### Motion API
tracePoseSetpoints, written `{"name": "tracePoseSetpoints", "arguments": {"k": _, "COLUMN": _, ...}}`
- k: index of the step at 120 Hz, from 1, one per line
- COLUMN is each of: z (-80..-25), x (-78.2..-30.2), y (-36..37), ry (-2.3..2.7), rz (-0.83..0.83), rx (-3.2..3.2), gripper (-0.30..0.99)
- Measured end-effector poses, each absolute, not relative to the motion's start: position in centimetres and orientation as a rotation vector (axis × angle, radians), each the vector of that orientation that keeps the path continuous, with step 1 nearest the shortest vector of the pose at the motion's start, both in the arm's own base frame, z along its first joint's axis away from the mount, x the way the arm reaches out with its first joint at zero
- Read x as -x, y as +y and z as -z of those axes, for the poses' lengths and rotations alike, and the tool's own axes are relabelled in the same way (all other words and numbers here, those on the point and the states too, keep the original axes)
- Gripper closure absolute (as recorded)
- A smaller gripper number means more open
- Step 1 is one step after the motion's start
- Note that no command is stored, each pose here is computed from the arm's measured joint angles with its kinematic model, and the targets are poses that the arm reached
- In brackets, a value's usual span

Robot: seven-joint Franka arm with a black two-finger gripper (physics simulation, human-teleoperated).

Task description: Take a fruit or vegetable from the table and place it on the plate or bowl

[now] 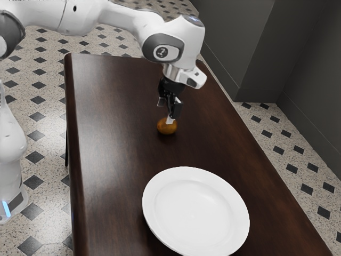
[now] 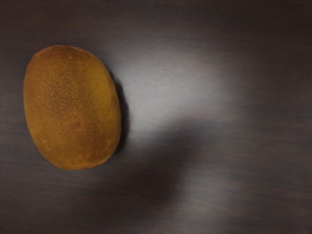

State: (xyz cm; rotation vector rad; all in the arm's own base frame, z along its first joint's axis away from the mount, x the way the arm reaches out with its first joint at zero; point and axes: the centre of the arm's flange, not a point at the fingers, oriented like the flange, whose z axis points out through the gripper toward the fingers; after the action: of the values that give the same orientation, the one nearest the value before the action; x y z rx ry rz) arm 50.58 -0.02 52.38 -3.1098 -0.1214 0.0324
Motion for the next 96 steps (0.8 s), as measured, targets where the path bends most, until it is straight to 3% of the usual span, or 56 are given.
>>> {"name": "tracePoseSetpoints", "arguments": {"k": 26, "z": -49.8, "x": -55.7, "y": 0.8, "ry": -0.091, "rz": -0.032, "rx": 3.188, "gripper": 0.0}}
{"name": "tracePoseSetpoints", "arguments": {"k": 96, "z": -47.0, "x": -57.0, "y": 8.1, "ry": -0.178, "rz": -0.066, "rx": 3.171, "gripper": 0.0}}
